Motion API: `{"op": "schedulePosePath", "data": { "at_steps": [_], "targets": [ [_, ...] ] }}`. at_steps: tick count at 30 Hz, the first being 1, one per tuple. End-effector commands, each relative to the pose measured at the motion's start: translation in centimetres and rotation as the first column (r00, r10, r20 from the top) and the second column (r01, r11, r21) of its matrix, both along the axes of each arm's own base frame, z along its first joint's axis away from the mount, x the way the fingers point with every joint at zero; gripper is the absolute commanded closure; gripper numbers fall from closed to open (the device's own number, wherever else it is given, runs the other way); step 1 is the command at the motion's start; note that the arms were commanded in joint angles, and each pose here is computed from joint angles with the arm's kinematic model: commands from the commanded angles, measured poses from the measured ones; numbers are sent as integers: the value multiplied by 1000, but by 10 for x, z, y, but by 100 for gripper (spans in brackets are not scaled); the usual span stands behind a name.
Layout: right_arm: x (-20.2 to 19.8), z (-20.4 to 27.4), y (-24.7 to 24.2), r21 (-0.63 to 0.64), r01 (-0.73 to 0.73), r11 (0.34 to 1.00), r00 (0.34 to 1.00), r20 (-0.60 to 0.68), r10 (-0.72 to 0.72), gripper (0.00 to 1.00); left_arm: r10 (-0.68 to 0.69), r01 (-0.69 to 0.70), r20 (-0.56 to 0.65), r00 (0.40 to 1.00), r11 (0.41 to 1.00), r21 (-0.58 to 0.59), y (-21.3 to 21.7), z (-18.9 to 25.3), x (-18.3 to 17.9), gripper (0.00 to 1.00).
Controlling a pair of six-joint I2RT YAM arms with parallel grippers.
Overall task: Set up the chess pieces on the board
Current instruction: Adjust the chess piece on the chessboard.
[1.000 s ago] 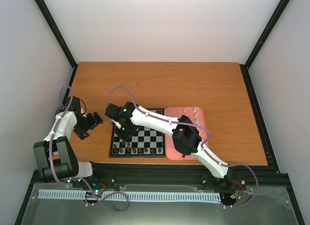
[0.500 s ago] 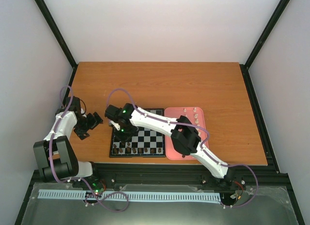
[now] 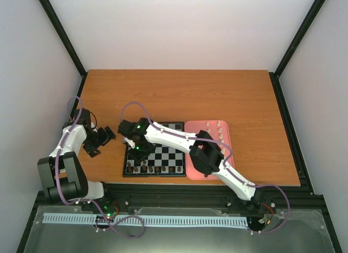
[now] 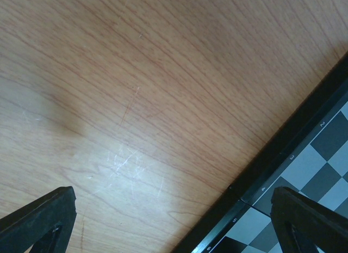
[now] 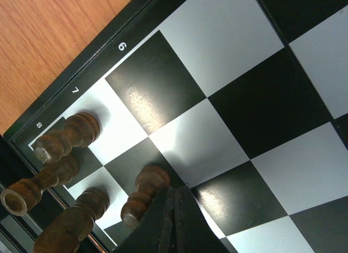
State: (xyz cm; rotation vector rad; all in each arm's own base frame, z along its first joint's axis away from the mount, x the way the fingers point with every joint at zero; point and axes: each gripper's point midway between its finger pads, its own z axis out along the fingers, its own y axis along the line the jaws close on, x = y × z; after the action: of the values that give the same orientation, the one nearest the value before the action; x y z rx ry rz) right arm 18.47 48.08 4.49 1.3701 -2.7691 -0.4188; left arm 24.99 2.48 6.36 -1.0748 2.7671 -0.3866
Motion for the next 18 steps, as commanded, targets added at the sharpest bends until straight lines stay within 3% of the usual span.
{"op": "schedulePosePath", "data": {
  "at_steps": [1, 11, 18],
  "targets": [
    [-6, -3, 3, 4, -21, 1000, 1000, -15, 21, 97, -10, 10, 14, 1000, 1000, 7, 0, 1, 4, 0],
    [-8, -3, 3, 6, -34, 999, 999, -18, 34, 97, -8, 8, 10, 1000, 1000, 9, 1, 0, 4, 0],
    [11, 4, -3, -15, 19, 1000, 998, 65, -18, 97, -7, 7, 15, 1000, 1000, 9, 1, 2, 4, 0]
  ]
}}
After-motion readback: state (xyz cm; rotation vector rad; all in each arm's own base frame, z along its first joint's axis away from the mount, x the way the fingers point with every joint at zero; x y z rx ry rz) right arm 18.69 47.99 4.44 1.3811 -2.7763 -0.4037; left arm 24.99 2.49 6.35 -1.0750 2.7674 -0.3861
